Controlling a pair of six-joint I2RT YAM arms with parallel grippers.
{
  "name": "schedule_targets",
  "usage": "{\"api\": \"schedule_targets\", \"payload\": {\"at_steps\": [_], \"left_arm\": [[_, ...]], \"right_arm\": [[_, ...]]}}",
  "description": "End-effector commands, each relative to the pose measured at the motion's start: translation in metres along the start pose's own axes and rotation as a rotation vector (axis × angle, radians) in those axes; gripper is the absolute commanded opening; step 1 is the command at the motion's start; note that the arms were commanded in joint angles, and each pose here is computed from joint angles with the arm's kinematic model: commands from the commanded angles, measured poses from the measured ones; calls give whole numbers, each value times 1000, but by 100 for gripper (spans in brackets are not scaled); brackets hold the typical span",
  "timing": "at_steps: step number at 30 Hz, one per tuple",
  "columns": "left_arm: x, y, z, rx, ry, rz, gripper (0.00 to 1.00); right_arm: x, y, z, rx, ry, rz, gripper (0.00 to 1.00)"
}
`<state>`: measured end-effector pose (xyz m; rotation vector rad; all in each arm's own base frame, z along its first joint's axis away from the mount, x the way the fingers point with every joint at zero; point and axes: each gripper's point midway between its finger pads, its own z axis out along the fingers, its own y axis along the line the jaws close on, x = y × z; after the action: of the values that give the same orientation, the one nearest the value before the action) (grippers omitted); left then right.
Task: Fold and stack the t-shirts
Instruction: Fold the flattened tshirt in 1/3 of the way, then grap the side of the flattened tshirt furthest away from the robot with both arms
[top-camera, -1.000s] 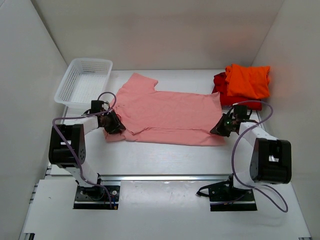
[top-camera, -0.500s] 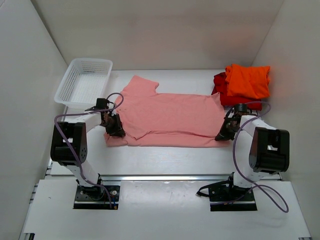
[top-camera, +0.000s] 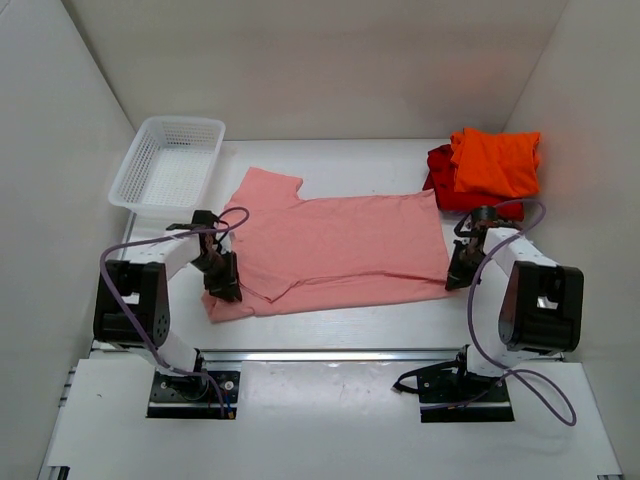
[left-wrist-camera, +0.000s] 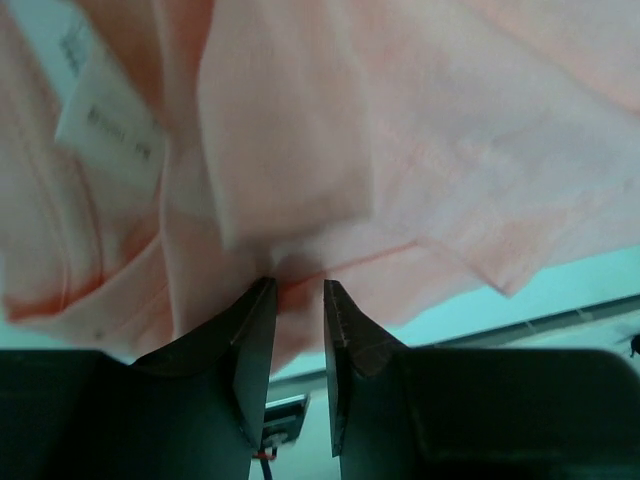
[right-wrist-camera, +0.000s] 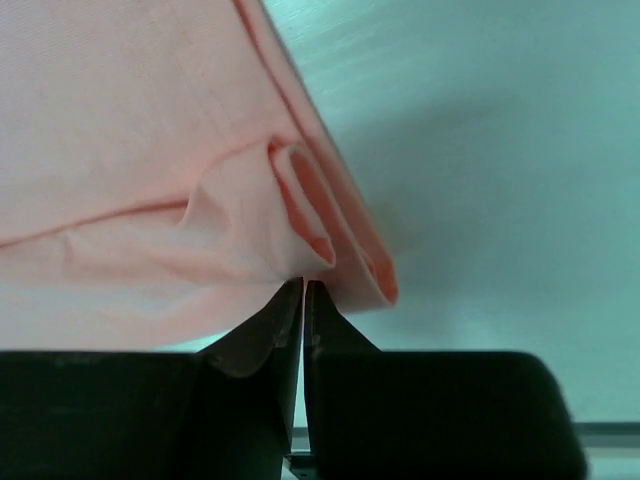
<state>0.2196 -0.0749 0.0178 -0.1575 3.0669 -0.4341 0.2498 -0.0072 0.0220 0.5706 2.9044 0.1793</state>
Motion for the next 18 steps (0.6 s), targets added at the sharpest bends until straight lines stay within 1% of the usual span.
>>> {"api": "schedule_targets", "payload": {"at_steps": [1, 3, 4, 6, 8, 9, 10, 11, 12, 14, 15, 16, 17, 18], "left_arm": [[-11, 0, -33, -6, -84, 17, 37], [-31, -14, -49, 30, -156, 29, 38], [-36, -15, -52, 40, -173, 28, 39], [-61, -33, -67, 92, -247, 27, 40], [-82, -49, -78, 149, -297, 12, 42], [-98, -58, -85, 172, -338, 26, 42], [-117, -65, -93, 180, -392, 19, 42], [-124, -69, -94, 183, -409, 25, 43], [-144, -71, -97, 186, -449, 13, 44], [-179, -77, -99, 189, -516, 5, 46], [-185, -78, -94, 186, -514, 4, 46], [-204, -75, -92, 180, -541, -16, 45], [-212, -72, -79, 169, -524, -27, 45], [-227, -76, -83, 177, -562, -28, 45]], "right_arm": [[-9, 5, -26, 6, -88, -65, 2], [-24, 19, -41, -43, -159, -78, 2], [-31, 26, -44, -58, -189, -87, 2], [-44, 40, -49, -109, -225, -83, 2], [-60, 53, -51, -159, -264, -96, 6], [-60, 55, -48, -162, -259, -95, 10], [-67, 58, -44, -174, -275, -94, 13], [-70, 67, -44, -197, -278, -108, 15], [-72, 73, -37, -212, -260, -115, 17], [-74, 85, -26, -228, -240, -129, 17], [-68, 88, -19, -225, -218, -141, 16], [-70, 90, -13, -213, -211, -139, 14], [-73, 89, -9, -206, -215, -132, 13], [-69, 97, -4, -211, -206, -151, 13]]}}
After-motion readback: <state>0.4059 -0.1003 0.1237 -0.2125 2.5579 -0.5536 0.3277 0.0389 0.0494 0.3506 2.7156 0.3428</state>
